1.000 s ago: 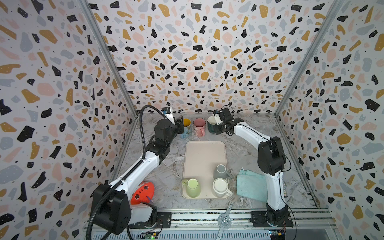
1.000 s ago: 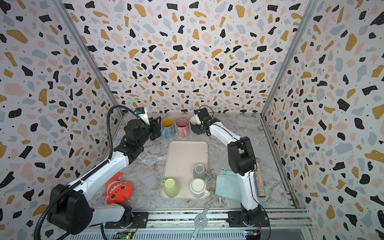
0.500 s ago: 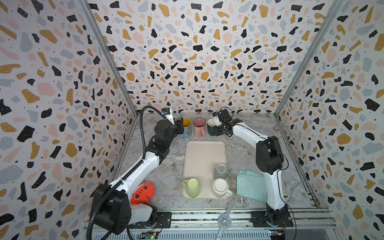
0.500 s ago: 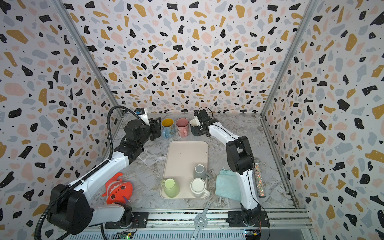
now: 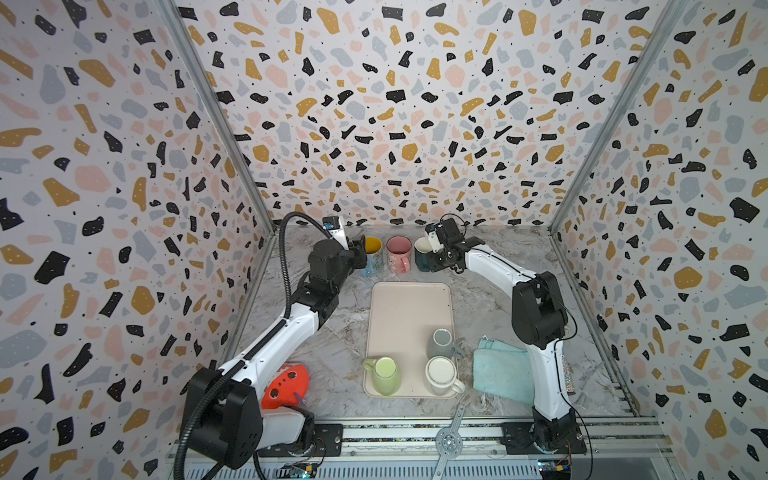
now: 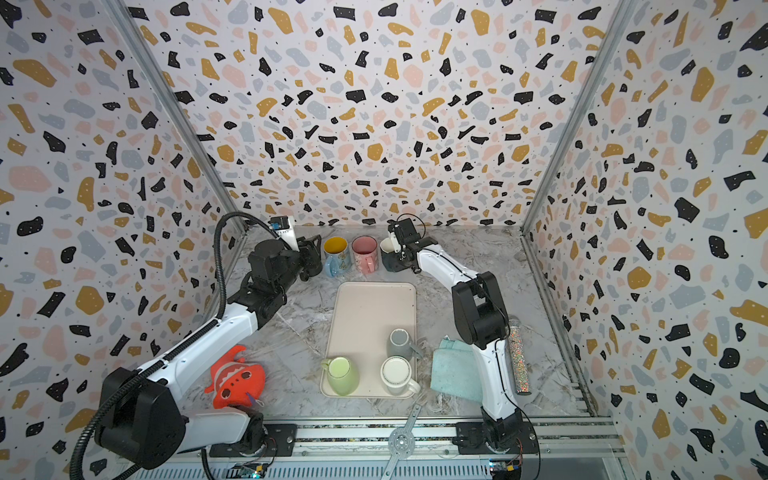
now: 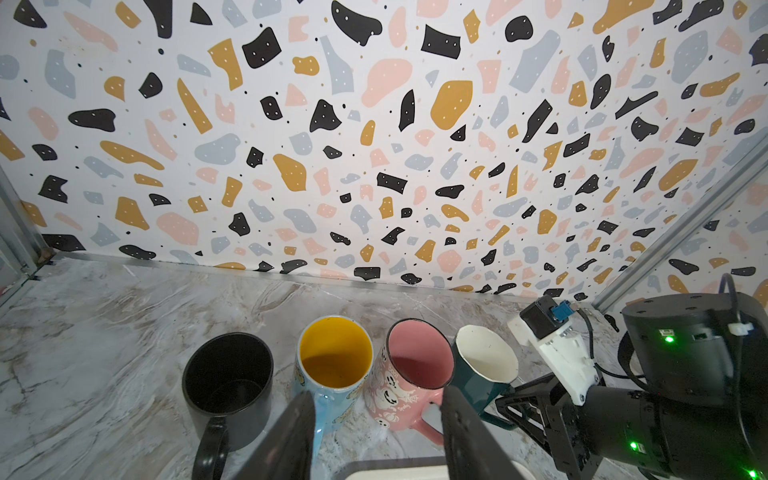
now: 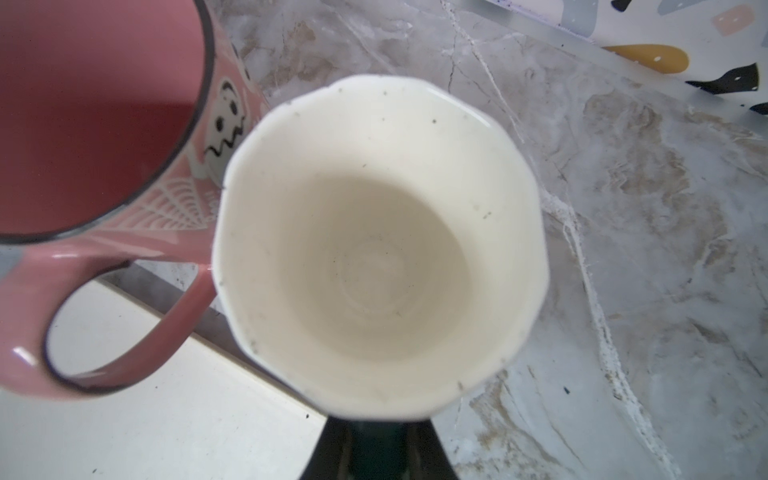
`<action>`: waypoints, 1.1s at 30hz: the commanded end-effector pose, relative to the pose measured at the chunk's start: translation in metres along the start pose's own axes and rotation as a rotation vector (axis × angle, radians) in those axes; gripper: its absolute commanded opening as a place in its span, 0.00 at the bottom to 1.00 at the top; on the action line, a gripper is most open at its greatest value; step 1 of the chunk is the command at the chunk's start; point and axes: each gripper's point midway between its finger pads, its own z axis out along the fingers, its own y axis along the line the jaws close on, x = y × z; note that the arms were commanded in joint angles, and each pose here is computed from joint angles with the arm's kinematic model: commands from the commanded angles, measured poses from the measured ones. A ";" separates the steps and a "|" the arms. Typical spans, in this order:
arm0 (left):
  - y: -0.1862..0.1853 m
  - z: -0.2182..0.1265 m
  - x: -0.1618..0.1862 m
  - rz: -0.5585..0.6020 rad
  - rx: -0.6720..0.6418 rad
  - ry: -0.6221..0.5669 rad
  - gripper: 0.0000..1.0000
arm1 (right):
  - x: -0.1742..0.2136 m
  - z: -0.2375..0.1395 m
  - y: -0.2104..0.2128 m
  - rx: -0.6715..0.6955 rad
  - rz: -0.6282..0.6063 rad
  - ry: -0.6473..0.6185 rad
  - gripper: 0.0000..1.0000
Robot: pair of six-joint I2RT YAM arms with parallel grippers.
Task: Turn the mug right side up
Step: 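Carry the dark green mug with the right gripper and lower it beside the pink mug, then open the right gripper to release the dark green mug's handle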
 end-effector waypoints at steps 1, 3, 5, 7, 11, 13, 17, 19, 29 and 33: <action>-0.001 -0.002 -0.009 -0.013 0.014 -0.040 0.50 | -0.029 -0.018 -0.001 -0.002 0.017 -0.097 0.00; -0.001 -0.002 -0.008 -0.014 0.016 -0.038 0.50 | -0.028 -0.017 -0.001 -0.003 0.018 -0.094 0.01; -0.001 -0.002 -0.008 -0.014 0.016 -0.037 0.50 | -0.027 -0.016 -0.001 -0.003 0.020 -0.089 0.03; 0.000 -0.002 -0.008 -0.018 0.015 -0.037 0.50 | -0.025 -0.016 0.000 -0.006 0.019 -0.085 0.04; 0.000 -0.002 -0.008 -0.019 0.015 -0.037 0.50 | -0.021 -0.014 0.001 -0.007 0.023 -0.076 0.07; 0.000 -0.002 -0.007 -0.019 0.015 -0.036 0.50 | -0.020 -0.014 0.000 -0.007 0.023 -0.072 0.09; -0.001 -0.001 -0.008 -0.019 0.018 -0.036 0.50 | -0.016 -0.011 0.000 -0.008 0.026 -0.063 0.14; -0.001 -0.001 -0.007 -0.019 0.019 -0.034 0.50 | -0.014 -0.010 0.001 -0.010 0.026 -0.060 0.17; -0.001 -0.001 -0.007 -0.020 0.020 -0.035 0.50 | -0.012 -0.011 0.000 -0.003 0.027 -0.053 0.27; -0.002 -0.001 -0.008 -0.022 0.023 -0.036 0.50 | -0.012 -0.012 -0.001 -0.001 0.028 -0.052 0.30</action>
